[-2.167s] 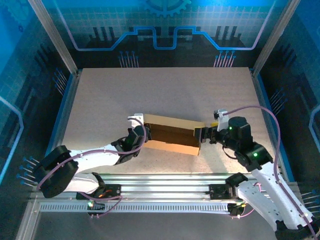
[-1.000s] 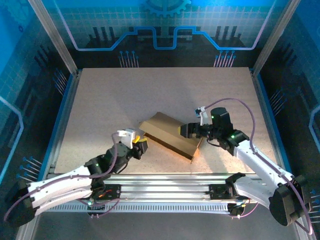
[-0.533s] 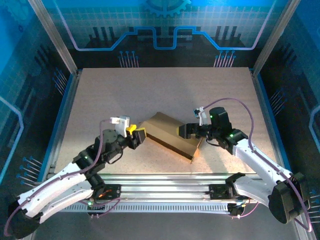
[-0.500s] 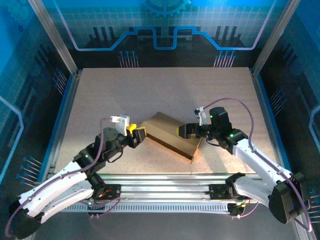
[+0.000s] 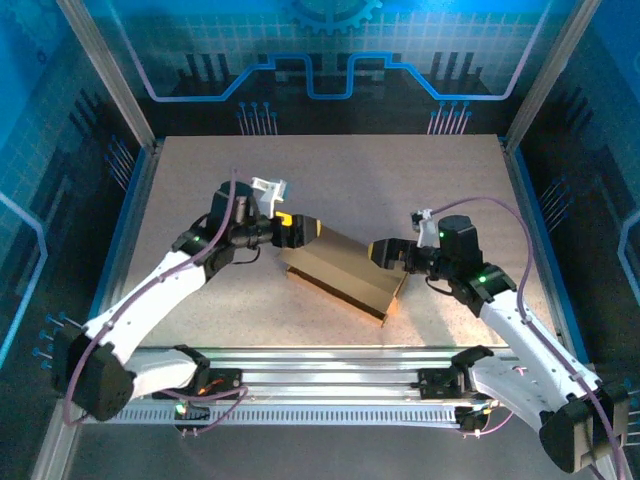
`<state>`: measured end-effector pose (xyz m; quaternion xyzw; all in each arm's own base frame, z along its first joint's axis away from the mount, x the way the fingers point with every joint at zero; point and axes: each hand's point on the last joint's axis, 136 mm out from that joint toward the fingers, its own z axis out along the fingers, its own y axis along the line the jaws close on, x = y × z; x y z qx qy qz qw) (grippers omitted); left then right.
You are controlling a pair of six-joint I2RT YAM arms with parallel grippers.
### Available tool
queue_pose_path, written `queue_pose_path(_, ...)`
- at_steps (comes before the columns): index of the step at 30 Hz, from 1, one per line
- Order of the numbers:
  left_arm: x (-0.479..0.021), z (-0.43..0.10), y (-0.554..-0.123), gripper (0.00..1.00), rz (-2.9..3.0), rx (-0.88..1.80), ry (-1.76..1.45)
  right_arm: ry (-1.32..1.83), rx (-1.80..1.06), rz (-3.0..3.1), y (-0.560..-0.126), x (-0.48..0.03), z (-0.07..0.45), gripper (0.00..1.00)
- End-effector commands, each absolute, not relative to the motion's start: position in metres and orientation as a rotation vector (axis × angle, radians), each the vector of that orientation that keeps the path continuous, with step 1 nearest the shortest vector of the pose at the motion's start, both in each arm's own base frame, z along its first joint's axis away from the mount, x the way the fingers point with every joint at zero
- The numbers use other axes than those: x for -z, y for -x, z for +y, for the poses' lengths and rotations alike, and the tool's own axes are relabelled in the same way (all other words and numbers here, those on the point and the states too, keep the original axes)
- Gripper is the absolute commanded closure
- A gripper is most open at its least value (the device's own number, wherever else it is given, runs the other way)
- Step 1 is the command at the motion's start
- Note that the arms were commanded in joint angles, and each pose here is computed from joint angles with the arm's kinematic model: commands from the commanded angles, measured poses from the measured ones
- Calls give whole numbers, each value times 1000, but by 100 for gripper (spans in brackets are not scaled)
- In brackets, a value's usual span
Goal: Fold the paper box
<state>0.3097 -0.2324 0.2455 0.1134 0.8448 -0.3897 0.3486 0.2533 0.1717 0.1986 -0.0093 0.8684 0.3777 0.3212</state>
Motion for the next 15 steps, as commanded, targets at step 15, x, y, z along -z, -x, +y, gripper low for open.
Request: queue_pose_path(15,-167,-260,-283,1,2426,1272,-403,-109,-1120,2528,-225,-145,171,0)
